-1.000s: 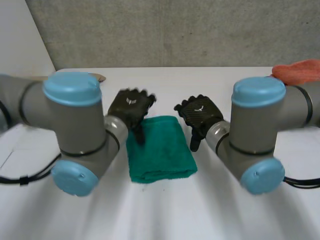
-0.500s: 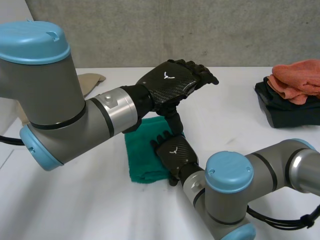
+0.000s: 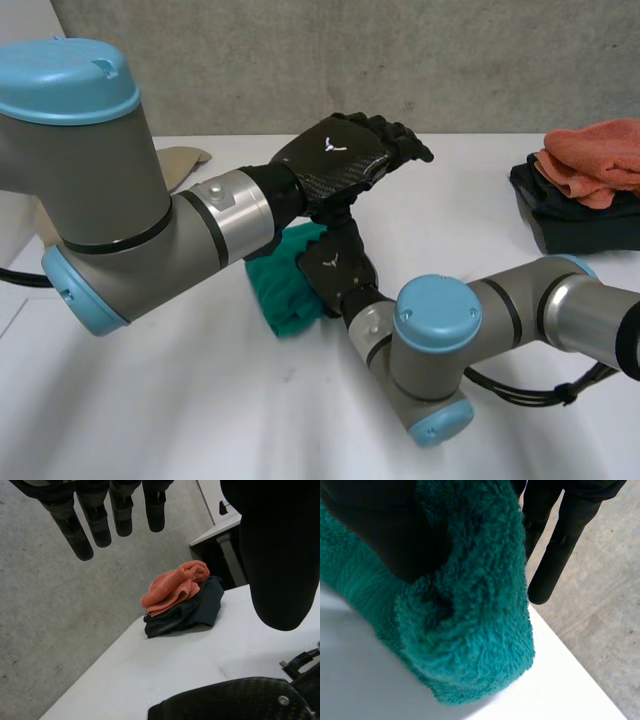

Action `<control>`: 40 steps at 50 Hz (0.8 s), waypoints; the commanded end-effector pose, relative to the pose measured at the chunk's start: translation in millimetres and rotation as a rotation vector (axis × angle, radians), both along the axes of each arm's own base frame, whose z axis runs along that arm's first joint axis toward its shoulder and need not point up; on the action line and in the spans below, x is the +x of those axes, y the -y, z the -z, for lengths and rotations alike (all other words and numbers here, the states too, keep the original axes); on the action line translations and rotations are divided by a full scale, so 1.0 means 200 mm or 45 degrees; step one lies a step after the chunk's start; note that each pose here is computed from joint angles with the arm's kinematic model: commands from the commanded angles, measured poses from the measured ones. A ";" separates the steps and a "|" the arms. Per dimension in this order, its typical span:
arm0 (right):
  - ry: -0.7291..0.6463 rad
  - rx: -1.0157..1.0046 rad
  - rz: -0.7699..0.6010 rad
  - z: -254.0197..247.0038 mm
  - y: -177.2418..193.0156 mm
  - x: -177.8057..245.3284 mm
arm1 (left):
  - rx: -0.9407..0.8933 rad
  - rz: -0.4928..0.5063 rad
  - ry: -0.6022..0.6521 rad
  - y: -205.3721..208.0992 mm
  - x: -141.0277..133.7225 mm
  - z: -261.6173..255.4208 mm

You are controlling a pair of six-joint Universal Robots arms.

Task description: Fold the laundry.

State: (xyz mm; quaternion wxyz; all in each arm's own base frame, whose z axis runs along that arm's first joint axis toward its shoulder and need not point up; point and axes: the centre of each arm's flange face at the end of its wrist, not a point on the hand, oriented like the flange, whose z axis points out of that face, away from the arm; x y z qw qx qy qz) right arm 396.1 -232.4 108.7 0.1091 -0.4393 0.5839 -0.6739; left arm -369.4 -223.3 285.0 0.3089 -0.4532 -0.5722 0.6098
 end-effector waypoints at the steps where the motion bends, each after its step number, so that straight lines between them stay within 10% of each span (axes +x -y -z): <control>1: 0.155 -0.157 0.077 -0.27 0.23 -0.01 | -0.044 -0.056 -0.028 0.04 0.01 -0.06; 10: 0.392 -0.479 0.253 -0.73 0.58 -0.19 | -0.151 -0.155 -0.133 0.10 0.03 -0.25; 22: 0.653 -0.766 0.599 -1.09 1.18 -1.00 | -0.141 -0.157 -0.255 0.09 0.04 -0.35; 40: 0.435 -0.423 0.623 -0.14 1.51 -1.84 | -0.035 -0.116 -0.176 0.06 -0.04 -0.16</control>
